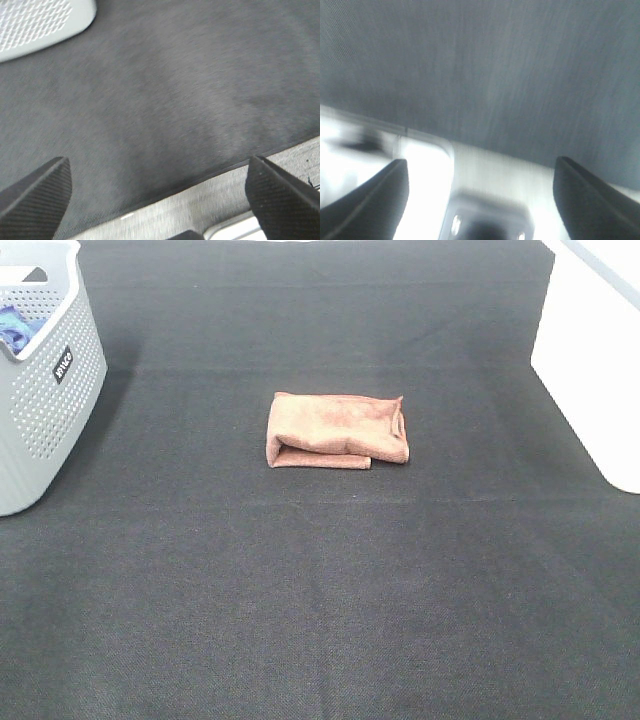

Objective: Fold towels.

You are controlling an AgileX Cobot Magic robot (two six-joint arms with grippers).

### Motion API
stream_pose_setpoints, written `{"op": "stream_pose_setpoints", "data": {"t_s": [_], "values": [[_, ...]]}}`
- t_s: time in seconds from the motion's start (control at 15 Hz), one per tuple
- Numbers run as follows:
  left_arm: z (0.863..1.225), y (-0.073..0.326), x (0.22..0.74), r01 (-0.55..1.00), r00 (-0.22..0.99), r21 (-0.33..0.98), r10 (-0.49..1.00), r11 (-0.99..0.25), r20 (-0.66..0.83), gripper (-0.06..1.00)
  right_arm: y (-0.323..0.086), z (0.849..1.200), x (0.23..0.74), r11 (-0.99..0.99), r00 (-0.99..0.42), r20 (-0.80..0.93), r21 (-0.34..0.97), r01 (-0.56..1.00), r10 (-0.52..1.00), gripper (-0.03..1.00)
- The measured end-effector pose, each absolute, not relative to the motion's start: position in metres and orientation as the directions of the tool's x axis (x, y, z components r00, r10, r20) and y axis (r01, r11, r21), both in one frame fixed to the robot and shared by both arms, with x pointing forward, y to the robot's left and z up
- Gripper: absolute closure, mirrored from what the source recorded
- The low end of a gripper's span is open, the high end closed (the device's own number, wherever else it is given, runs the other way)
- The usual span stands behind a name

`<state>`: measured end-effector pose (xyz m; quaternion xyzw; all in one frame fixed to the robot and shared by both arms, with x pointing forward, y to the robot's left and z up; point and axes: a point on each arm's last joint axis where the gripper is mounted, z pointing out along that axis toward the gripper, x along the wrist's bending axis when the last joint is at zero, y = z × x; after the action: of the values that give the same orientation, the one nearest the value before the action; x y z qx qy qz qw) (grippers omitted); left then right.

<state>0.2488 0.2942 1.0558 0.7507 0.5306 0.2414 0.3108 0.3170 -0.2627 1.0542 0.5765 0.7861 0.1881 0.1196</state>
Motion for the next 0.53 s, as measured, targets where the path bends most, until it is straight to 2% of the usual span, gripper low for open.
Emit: {"op": "stream_pose_setpoints", "data": {"t_s": [0.27,0.4,0.53], "values": [[1.057,0.292,0.248,0.543,0.361,0.799,0.931,-0.260,0.057,0.05,-0.277,1.059,0.278,0.301,-0.454,0.027,0.713,0.633,0.891,0.21],[1.052,0.289,0.253,0.512,0.376,0.815,0.924,-0.272,0.071,0.05,-0.279,1.053,0.262,0.376,-0.561,-0.023,0.765,0.522,0.827,0.21],[1.053,0.288,0.253,0.495,0.403,0.819,0.912,-0.291,0.081,0.05,-0.277,1.053,0.257,0.386,-0.597,-0.022,0.782,0.489,0.802,0.21]]}}
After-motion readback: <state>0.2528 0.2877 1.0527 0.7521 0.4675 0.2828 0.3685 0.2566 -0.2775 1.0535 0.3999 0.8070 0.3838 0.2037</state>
